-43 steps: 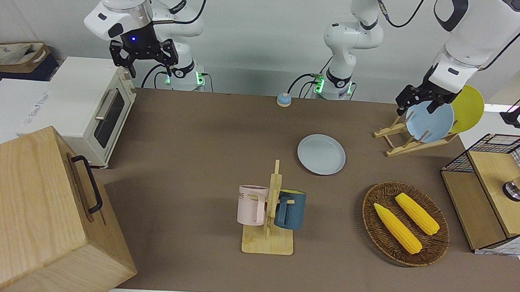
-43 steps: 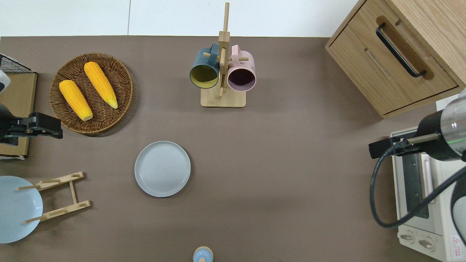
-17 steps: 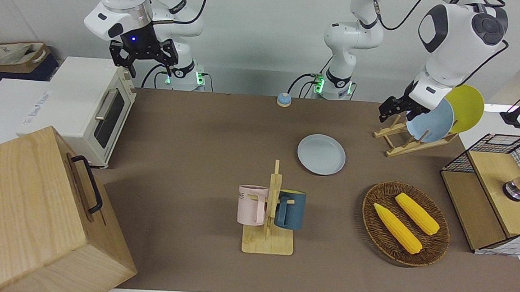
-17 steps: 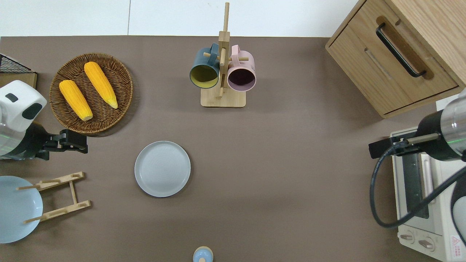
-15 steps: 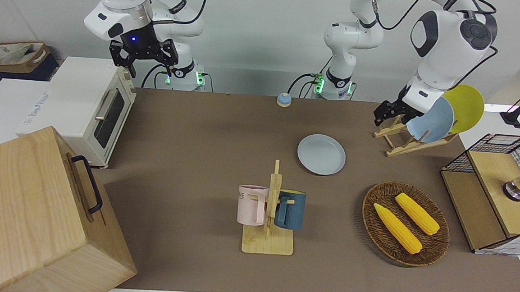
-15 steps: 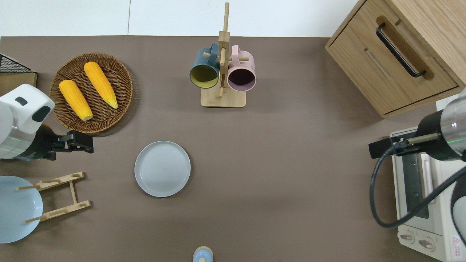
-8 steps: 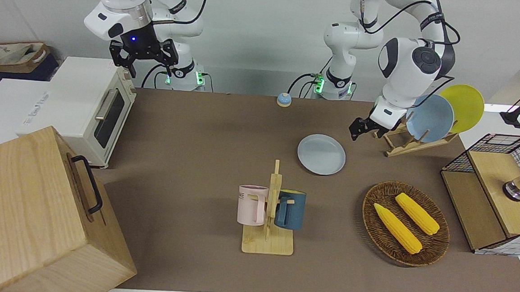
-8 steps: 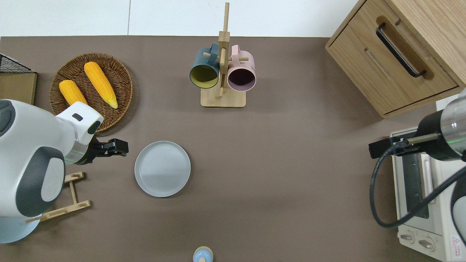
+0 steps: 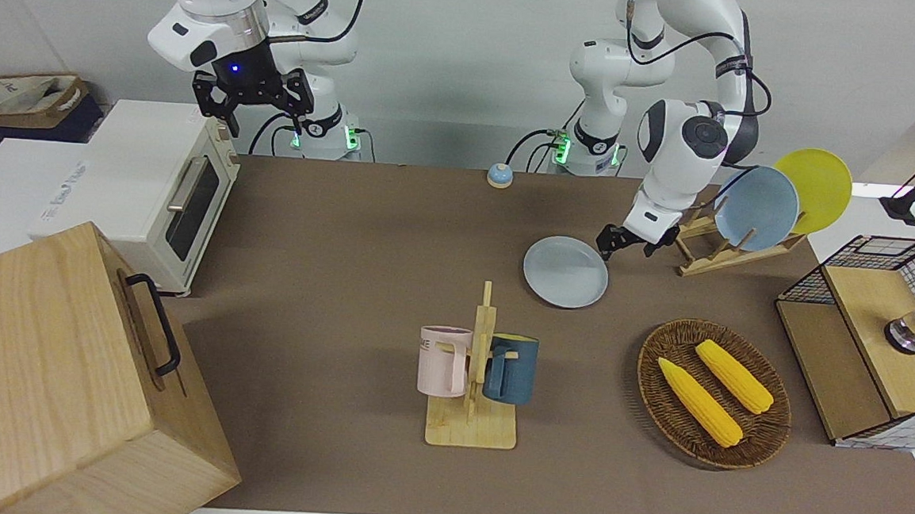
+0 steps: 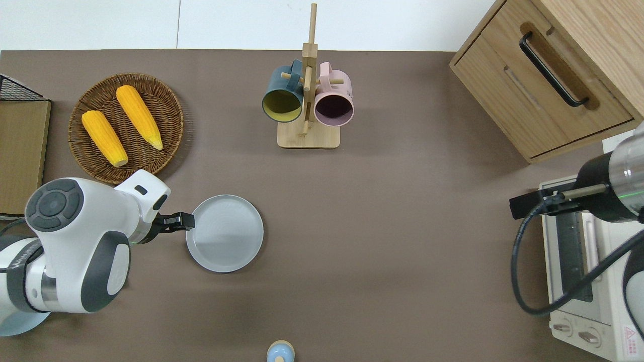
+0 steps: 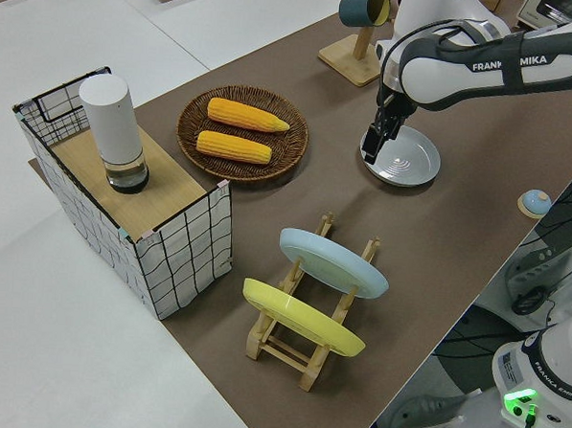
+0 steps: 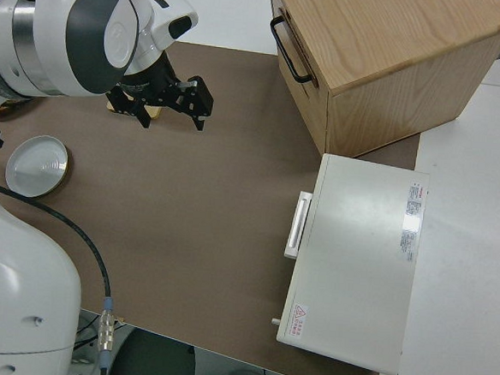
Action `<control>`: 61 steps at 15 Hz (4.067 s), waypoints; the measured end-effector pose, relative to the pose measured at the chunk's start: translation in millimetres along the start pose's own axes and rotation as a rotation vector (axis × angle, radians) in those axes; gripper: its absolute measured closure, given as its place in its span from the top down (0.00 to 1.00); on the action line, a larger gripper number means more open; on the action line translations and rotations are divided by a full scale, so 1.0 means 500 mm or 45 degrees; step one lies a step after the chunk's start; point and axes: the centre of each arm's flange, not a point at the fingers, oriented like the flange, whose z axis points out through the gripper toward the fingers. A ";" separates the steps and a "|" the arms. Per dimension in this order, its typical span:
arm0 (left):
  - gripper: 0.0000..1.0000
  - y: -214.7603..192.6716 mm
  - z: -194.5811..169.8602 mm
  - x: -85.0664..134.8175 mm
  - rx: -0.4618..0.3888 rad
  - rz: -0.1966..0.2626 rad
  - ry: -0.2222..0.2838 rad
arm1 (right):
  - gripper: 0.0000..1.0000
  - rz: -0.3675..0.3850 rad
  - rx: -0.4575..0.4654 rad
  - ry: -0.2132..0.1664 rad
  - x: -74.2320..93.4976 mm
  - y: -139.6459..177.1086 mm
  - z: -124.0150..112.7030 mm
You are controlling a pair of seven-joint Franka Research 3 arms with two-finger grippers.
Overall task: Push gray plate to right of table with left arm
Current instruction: 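Move the left gripper toward the gray plate's edge nearest it, then push the gray plate with the left gripper away from the corn basket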
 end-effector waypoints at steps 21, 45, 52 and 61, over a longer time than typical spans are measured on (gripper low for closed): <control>0.05 0.053 0.137 -0.007 0.019 -0.061 -0.002 | 0.99 0.000 0.000 0.000 0.000 0.000 0.000; 0.05 0.468 0.143 -0.202 0.059 -0.313 0.089 | 0.99 0.000 0.000 0.000 0.000 0.000 0.000; 0.05 0.614 0.143 -0.298 0.082 -0.357 0.134 | 0.99 0.000 0.000 0.000 0.000 0.000 0.000; 0.09 0.682 0.135 -0.365 0.120 -0.341 0.116 | 0.99 0.000 0.000 0.000 0.000 0.000 0.000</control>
